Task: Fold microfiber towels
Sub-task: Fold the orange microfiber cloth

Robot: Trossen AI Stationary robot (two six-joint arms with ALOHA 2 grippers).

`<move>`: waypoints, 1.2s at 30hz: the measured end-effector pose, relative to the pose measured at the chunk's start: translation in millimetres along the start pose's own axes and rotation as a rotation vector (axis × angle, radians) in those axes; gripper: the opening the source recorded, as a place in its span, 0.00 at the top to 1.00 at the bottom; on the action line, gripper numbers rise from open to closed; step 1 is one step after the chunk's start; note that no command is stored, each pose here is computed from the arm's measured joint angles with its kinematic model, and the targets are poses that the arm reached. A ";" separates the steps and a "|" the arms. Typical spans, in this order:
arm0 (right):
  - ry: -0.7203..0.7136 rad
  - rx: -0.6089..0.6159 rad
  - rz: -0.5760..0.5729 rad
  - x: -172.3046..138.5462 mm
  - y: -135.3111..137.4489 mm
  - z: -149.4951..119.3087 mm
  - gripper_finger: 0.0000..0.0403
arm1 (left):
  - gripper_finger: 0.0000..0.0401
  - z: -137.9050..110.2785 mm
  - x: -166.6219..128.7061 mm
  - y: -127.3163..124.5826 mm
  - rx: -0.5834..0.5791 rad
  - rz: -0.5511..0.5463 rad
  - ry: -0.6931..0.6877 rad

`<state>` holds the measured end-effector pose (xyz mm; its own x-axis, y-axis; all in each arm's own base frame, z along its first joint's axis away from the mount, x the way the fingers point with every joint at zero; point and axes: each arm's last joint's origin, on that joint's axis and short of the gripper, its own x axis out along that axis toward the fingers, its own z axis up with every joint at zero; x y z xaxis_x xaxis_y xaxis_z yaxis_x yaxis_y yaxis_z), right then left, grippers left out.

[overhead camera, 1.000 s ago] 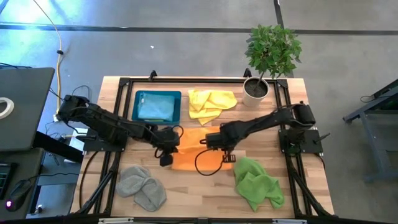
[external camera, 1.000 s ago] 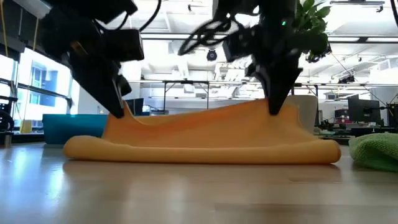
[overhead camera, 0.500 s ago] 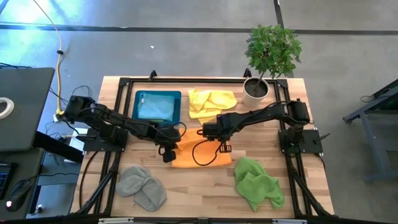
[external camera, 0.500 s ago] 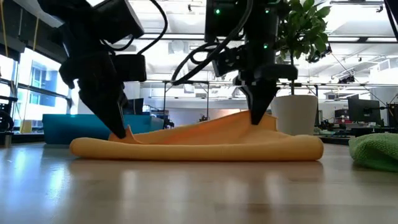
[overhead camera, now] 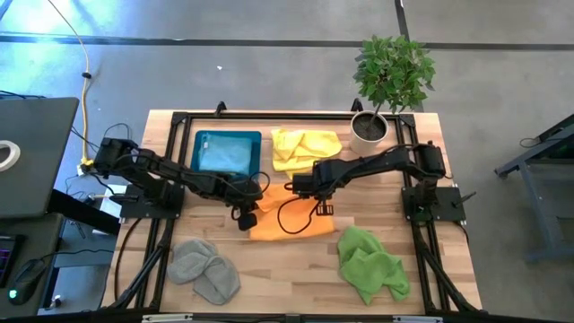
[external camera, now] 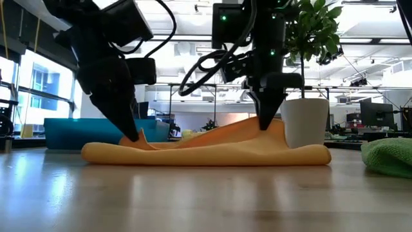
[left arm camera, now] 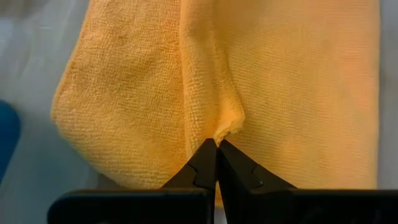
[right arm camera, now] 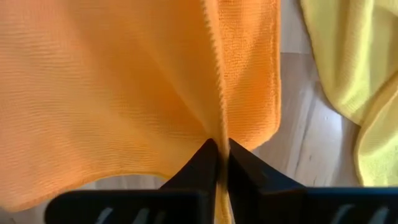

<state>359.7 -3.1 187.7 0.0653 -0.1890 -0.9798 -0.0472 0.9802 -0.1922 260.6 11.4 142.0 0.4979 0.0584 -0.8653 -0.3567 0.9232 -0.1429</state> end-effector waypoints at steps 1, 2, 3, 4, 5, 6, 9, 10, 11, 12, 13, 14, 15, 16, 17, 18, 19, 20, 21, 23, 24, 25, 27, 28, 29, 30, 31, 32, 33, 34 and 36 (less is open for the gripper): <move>0.001 0.004 0.000 0.3 -1.3 -0.1 0.94 | 1.00 0.5 -0.9 0.8 -0.003 0.001 -0.003; 0.002 0.008 0.000 0.5 -2.7 -0.2 0.94 | 1.00 1.3 -1.7 1.7 -0.007 0.002 -0.008; 0.002 0.012 -0.001 0.8 -4.3 -0.3 0.93 | 1.00 2.1 -1.8 2.3 -0.010 0.003 -0.012; 0.003 0.015 -0.001 1.0 -5.3 -0.4 0.93 | 1.00 2.3 -1.8 3.3 -0.013 0.005 -0.011; 0.004 0.018 -0.001 1.3 -6.7 -0.6 0.92 | 1.00 2.4 -1.7 4.0 -0.015 0.007 -0.010; 0.004 0.017 -0.001 1.4 -7.4 -0.6 0.91 | 1.00 2.8 -1.7 4.9 -0.018 0.009 -0.012; 0.006 0.011 -0.007 1.8 -9.4 -0.8 0.84 | 1.00 3.4 -1.6 6.7 -0.010 0.014 -0.012; 0.007 0.011 -0.018 1.8 -9.9 -0.9 0.81 | 1.00 3.5 -1.7 7.0 -0.007 0.014 -0.013; 0.011 0.010 -0.037 1.9 -10.9 -1.2 0.77 | 1.00 3.8 -1.6 8.0 -0.010 0.016 -0.013; 0.023 0.005 -0.062 1.8 -11.7 -2.2 0.73 | 1.00 4.1 -1.5 8.7 -0.012 0.018 -0.014; 0.042 -0.006 -0.088 1.7 -12.4 -3.9 0.70 | 1.00 4.4 -1.5 9.7 -0.013 0.020 -0.014; 0.062 -0.010 -0.108 1.5 -13.0 -5.9 0.67 | 1.00 4.8 -1.5 10.8 -0.011 0.022 -0.015; 0.082 -0.009 -0.120 1.0 -13.3 -7.9 0.64 | 1.00 5.2 -1.5 12.1 -0.009 0.024 -0.016; 0.098 -0.001 -0.123 0.3 -13.3 -9.8 0.61 | 1.00 5.6 -1.5 13.4 -0.011 0.029 -0.017; 0.111 0.011 -0.122 0.0 -13.2 -11.3 0.59 | 1.00 6.3 -1.5 15.0 -0.016 0.038 -0.020; 0.122 0.021 -0.121 -0.1 -13.1 -12.4 0.58 | 1.00 7.0 -1.6 16.4 -0.020 0.047 -0.024; 0.135 0.023 -0.120 -0.3 -12.9 -13.7 0.58 | 1.00 8.2 -1.9 17.5 -0.024 0.053 -0.028; 0.144 0.018 -0.119 -0.6 -12.1 -14.6 0.57 | 1.00 9.9 -2.4 18.4 -0.022 0.057 -0.033; 0.150 0.015 -0.122 -0.8 -11.6 -15.2 0.57 | 1.00 12.1 -3.1 19.2 -0.021 0.058 -0.039; 0.153 0.009 -0.133 -0.9 -11.8 -15.4 0.58 | 1.00 16.5 -4.7 19.7 -0.021 0.058 -0.050; 0.154 0.002 -0.143 -1.1 -12.1 -15.4 0.58 | 1.00 18.4 -5.5 20.0 -0.017 0.059 -0.054; 0.155 -0.007 -0.153 -1.9 -12.5 -15.8 0.59 | 1.00 20.1 -6.2 20.1 -0.009 0.059 -0.057; 0.145 -0.011 -0.193 -3.2 -15.2 -15.4 0.61 | 1.00 22.6 -7.6 19.9 0.002 0.068 -0.059; 0.136 -0.006 -0.208 -3.8 -16.9 -15.0 0.62 | 1.00 23.2 -8.1 20.4 0.005 0.083 -0.057; 0.128 -0.001 -0.212 -4.3 -17.6 -14.4 0.63 | 1.00 23.2 -8.5 21.1 0.006 0.101 -0.053; 0.113 0.006 -0.212 -4.1 -18.1 -13.5 0.63 | 1.00 22.3 -8.7 22.1 0.005 0.121 -0.043; 0.089 0.011 -0.205 -2.1 -17.8 -12.1 0.64 | 1.00 21.0 -8.8 23.5 0.002 0.144 -0.031; 0.066 0.007 -0.188 0.9 -16.3 -12.2 0.65 | 1.00 19.4 -9.0 24.7 -0.005 0.167 -0.018; 0.047 0.001 -0.169 5.2 -13.3 -12.7 0.66 | 1.00 17.9 -9.1 25.8 -0.010 0.193 -0.008; 0.037 -0.008 -0.160 10.9 -10.6 -14.2 0.66 | 1.00 16.8 -9.3 26.7 -0.016 0.216 -0.001; 0.027 -0.012 -0.150 20.5 -5.5 -17.7 0.67 | 1.00 15.4 -9.6 28.0 -0.030 0.251 0.004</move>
<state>343.7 -13.4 167.7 0.0457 -0.3349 -0.9412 -0.0511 0.9401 -0.3370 258.1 42.6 153.8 0.3877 0.2833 -0.8772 -0.4921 0.8683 0.0629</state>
